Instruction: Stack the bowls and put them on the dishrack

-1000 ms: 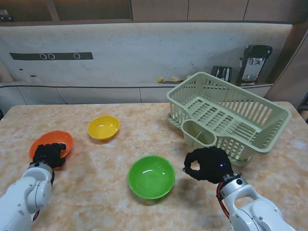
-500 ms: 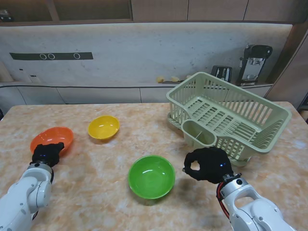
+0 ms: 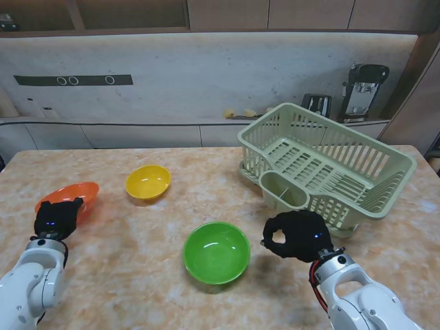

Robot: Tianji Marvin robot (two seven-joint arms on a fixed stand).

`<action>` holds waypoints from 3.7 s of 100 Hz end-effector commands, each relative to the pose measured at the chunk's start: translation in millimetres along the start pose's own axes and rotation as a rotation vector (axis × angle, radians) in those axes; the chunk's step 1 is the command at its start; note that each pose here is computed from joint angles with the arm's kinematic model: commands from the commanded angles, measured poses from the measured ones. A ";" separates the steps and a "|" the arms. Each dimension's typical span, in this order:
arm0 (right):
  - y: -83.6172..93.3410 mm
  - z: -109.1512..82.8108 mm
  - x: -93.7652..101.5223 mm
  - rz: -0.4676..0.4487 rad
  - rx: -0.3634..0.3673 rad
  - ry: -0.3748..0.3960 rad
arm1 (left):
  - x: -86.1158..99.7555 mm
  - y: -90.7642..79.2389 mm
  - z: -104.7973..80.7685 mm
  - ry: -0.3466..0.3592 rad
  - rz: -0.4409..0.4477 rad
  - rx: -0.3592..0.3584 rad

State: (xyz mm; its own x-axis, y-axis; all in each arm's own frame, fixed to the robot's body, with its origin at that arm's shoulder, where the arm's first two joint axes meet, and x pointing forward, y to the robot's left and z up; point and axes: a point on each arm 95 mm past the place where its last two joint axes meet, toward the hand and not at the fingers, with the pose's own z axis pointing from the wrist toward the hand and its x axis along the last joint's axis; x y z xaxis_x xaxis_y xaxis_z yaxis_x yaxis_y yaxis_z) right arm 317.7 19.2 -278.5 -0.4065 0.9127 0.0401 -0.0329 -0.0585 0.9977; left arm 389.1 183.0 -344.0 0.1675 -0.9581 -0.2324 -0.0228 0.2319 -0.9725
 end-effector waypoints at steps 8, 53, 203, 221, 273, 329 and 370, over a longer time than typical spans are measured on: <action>-3.2 -2.3 3.3 0.007 0.019 0.002 | 1.3 -14.3 -6.0 0.013 -0.007 0.048; -1.8 -4.2 2.0 0.002 0.014 -0.004 | 21.7 -65.4 -34.7 0.094 -0.110 0.201; -0.9 -11.7 -8.3 -0.016 -0.012 -0.054 | 173.5 -93.6 -92.2 0.683 -0.612 0.021; -1.3 -12.0 -10.5 -0.017 -0.015 -0.064 | 181.1 -93.1 -99.9 0.737 -0.618 0.032; -0.9 -13.5 -12.9 -0.020 -0.023 -0.076 | 195.3 -79.9 -108.5 0.827 -0.619 -0.021; -0.7 -14.8 -13.5 -0.022 -0.028 -0.078 | 198.9 -67.0 -114.5 0.862 -0.595 -0.059; -0.7 -14.8 -13.4 -0.021 -0.028 -0.078 | 201.3 -60.5 -118.9 0.897 -0.572 -0.129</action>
State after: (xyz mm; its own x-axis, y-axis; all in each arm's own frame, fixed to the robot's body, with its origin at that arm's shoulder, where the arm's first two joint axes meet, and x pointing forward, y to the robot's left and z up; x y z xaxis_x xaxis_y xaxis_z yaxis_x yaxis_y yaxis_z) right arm 312.8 -0.8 -276.3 -0.3340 0.9424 0.0175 -0.0877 -0.0495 0.9949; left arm 310.5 -42.1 -331.0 -0.5972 -0.7116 0.3700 -0.2635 -0.2616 -0.9285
